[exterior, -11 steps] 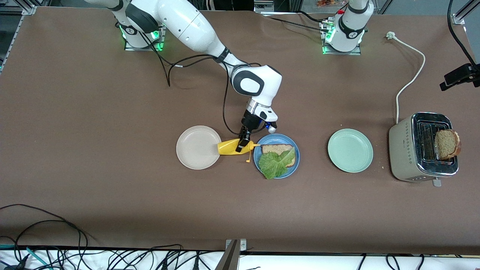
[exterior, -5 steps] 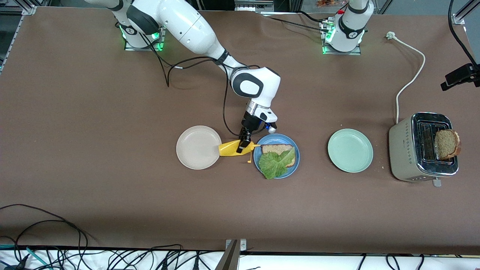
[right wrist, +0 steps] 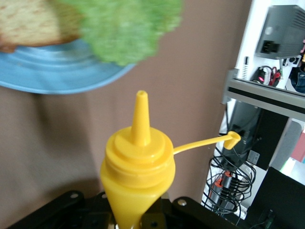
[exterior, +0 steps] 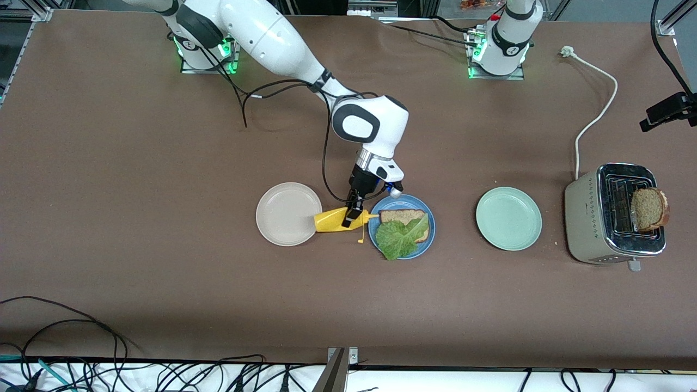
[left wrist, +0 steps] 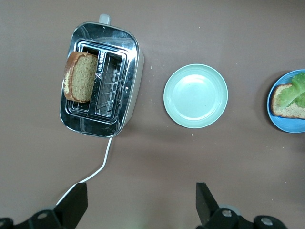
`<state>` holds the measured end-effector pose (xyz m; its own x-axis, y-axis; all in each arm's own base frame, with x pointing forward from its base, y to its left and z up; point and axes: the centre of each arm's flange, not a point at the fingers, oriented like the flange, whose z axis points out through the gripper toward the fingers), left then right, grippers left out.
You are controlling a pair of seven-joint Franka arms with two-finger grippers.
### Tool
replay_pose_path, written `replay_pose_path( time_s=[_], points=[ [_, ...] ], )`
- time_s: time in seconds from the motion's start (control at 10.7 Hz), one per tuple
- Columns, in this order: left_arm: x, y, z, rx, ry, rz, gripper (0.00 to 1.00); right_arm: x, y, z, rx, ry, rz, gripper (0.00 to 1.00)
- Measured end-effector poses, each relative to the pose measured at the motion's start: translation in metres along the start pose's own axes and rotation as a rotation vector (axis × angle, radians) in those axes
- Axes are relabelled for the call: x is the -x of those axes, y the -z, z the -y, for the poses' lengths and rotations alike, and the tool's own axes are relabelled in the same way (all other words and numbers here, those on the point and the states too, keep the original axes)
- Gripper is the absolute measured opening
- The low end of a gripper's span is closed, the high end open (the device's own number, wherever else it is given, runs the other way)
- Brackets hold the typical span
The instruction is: Make sandwich in blue plate with both arms
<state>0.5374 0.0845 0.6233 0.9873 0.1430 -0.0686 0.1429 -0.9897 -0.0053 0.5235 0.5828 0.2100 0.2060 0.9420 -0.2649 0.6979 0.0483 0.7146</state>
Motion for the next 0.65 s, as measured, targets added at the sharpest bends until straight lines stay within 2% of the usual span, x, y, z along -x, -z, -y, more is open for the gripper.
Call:
replay_pose_path(
  time_s=[0.09,0.28,0.47,0.65],
  points=[
    [0.000,0.000,0.000,0.000,0.001,0.000,1.00,0.009,0.019,-0.025,-0.040,-0.023,0.008,0.07],
    [0.000,0.000,0.004,0.001,0.007,0.000,1.00,0.034,0.070,-0.076,-0.158,-0.095,0.010,0.07],
    [-0.001,-0.003,0.014,0.034,0.026,0.004,1.00,0.073,0.112,-0.127,-0.283,-0.145,-0.005,0.07],
    [-0.007,-0.014,0.030,0.044,0.043,0.025,1.00,0.118,0.135,-0.162,-0.382,-0.190,-0.013,0.07]
  ],
)
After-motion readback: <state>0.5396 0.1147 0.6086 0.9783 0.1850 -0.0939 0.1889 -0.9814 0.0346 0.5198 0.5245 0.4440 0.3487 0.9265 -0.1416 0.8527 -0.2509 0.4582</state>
